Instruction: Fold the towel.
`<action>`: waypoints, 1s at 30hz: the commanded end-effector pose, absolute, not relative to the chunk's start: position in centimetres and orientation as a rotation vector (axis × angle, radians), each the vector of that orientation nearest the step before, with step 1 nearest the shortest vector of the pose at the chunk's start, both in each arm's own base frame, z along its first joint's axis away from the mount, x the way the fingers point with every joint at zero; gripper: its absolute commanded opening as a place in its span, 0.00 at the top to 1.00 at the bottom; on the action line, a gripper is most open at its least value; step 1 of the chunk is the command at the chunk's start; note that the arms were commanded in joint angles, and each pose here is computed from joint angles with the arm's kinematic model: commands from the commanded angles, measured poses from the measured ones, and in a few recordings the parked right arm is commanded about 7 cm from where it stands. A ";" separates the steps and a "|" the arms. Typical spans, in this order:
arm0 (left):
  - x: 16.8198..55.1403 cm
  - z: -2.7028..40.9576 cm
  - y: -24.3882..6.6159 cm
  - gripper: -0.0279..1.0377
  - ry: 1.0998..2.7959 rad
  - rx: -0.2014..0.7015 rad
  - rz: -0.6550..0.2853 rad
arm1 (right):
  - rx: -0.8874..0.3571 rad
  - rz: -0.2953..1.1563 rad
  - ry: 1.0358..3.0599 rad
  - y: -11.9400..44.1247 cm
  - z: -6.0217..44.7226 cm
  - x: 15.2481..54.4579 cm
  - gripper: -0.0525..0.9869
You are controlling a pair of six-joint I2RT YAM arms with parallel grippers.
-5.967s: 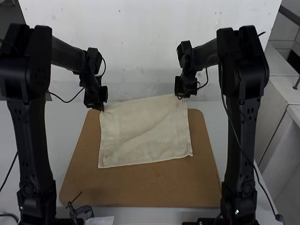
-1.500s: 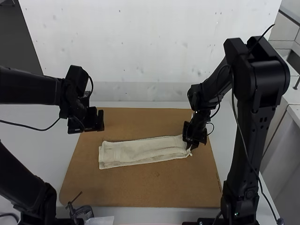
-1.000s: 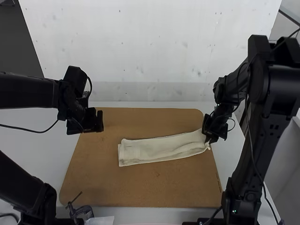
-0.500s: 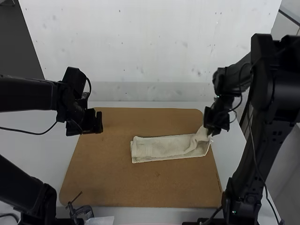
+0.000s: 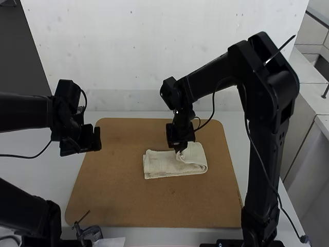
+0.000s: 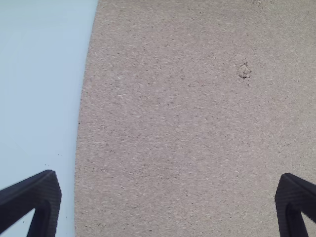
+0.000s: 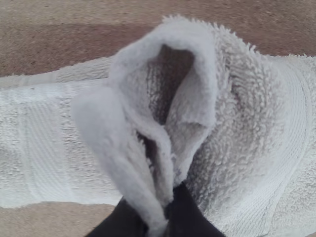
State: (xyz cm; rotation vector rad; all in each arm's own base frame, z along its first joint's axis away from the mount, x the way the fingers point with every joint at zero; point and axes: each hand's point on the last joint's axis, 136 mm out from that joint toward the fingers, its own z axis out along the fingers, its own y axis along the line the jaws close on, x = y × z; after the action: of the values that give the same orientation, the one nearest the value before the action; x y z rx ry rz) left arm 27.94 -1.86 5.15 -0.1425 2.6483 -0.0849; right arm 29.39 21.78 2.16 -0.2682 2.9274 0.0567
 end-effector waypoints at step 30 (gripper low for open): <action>27.4 4.7 -0.6 0.07 2.640 -0.155 -0.101 | -0.429 0.081 2.893 33.0 2.9 27.5 0.65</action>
State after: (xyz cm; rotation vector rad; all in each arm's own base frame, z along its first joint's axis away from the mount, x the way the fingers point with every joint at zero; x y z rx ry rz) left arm 27.62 -0.64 4.87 -0.1625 2.6422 -0.0837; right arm 26.48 31.84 0.77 -0.4656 2.9433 0.0163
